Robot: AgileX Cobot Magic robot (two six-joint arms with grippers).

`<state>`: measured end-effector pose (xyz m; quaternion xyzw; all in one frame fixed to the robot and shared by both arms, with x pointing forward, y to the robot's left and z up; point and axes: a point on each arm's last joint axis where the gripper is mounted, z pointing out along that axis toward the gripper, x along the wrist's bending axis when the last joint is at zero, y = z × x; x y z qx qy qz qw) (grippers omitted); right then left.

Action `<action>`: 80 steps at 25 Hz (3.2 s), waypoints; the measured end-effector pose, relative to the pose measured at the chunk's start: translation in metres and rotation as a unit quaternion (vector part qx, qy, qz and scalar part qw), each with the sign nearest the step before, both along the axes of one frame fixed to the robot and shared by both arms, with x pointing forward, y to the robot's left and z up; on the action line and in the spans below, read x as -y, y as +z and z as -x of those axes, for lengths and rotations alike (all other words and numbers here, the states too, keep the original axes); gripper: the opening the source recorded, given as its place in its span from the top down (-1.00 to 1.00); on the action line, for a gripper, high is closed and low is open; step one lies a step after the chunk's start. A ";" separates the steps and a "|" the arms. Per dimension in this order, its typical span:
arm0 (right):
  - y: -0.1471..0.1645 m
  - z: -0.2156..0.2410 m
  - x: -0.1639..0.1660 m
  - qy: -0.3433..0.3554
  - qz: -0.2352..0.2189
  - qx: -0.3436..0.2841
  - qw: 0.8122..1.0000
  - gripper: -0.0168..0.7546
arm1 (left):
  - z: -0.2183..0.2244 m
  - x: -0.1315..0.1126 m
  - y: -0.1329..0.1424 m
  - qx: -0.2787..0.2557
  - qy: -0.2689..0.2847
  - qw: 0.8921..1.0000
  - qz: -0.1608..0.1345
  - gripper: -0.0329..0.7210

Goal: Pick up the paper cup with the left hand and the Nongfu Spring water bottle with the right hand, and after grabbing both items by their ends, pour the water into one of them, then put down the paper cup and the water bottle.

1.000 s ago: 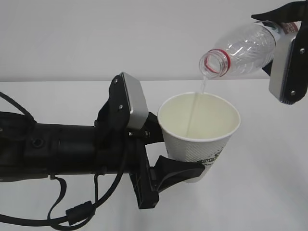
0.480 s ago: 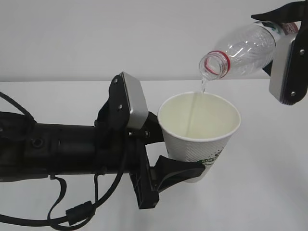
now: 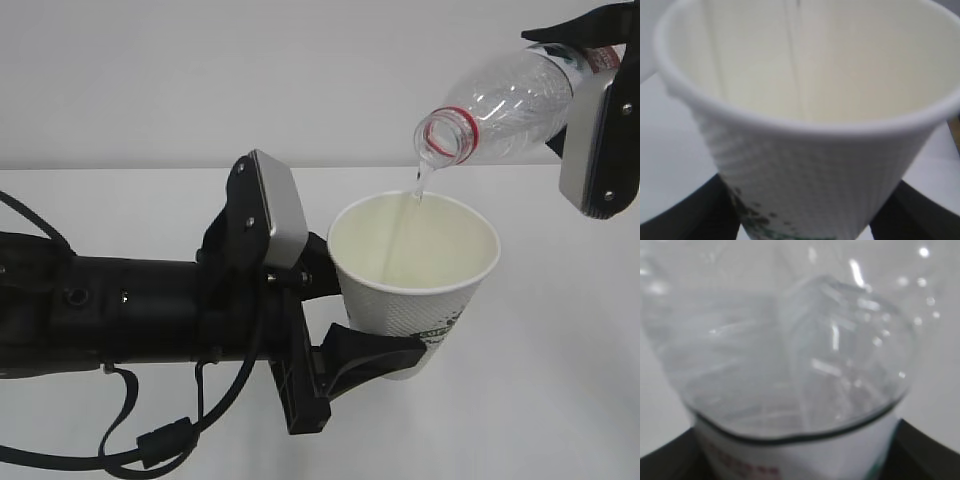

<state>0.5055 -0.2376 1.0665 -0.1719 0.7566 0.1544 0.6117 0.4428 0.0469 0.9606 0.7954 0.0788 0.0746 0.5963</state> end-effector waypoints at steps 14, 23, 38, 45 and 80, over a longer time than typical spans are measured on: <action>0.000 0.000 0.000 0.000 0.001 0.000 1.000 -0.40 | 0.000 0.000 0.000 0.000 0.000 1.000 0.000 -0.44; 0.000 0.000 0.000 0.000 0.001 0.000 1.000 -0.40 | 0.000 0.000 0.000 0.000 0.000 1.000 0.000 -0.44; 0.000 0.000 0.000 0.001 0.003 0.001 1.000 -0.40 | 0.000 0.000 0.000 0.000 0.000 1.000 0.000 -0.44; 0.000 0.000 0.000 0.001 0.004 0.002 1.000 -0.40 | 0.000 0.000 0.000 0.000 -0.001 1.000 0.001 -0.44; 0.000 0.000 0.000 0.003 0.011 0.006 1.000 -0.40 | 0.000 0.000 0.000 0.000 -0.001 1.000 0.002 -0.44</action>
